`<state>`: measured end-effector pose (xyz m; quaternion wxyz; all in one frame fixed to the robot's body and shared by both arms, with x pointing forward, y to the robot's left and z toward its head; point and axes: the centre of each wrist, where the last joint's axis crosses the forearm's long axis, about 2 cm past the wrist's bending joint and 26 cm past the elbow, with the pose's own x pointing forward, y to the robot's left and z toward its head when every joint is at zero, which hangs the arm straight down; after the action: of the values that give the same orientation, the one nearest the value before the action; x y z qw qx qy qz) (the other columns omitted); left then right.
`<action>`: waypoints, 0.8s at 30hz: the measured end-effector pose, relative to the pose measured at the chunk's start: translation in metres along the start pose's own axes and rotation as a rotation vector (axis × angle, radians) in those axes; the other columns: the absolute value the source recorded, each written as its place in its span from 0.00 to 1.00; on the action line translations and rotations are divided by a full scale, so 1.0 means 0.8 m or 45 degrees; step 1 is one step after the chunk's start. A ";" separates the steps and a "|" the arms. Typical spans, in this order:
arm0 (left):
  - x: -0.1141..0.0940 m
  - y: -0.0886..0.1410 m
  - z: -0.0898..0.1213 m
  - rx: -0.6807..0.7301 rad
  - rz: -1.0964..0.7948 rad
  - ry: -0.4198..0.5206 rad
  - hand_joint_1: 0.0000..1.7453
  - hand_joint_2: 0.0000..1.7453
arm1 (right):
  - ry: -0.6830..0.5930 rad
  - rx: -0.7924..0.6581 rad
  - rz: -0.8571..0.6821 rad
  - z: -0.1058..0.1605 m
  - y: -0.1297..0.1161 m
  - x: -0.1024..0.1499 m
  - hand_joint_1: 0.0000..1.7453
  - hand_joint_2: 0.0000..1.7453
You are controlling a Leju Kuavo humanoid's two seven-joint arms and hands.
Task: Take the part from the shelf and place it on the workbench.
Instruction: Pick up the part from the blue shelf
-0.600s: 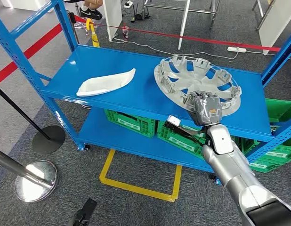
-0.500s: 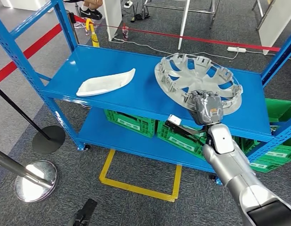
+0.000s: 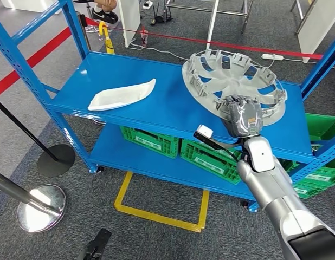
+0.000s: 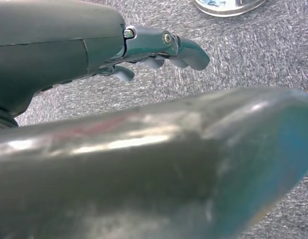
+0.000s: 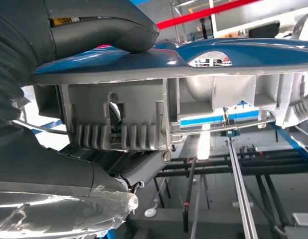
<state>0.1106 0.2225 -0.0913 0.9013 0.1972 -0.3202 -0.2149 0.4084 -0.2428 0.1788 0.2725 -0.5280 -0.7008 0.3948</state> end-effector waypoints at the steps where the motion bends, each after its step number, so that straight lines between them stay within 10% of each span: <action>1: 0.000 0.000 0.000 0.001 -0.001 0.000 0.00 0.00 | 0.000 -0.007 0.002 -0.002 -0.002 -0.001 1.00 1.00; 24: -0.001 0.001 0.000 0.022 -0.003 0.007 0.00 0.00 | 0.002 -0.030 0.023 -0.006 -0.008 -0.008 1.00 1.00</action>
<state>0.1103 0.2237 -0.0913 0.9002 0.2060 -0.3195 -0.2126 0.4109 -0.2482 0.1868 0.2632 -0.5379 -0.7004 0.3885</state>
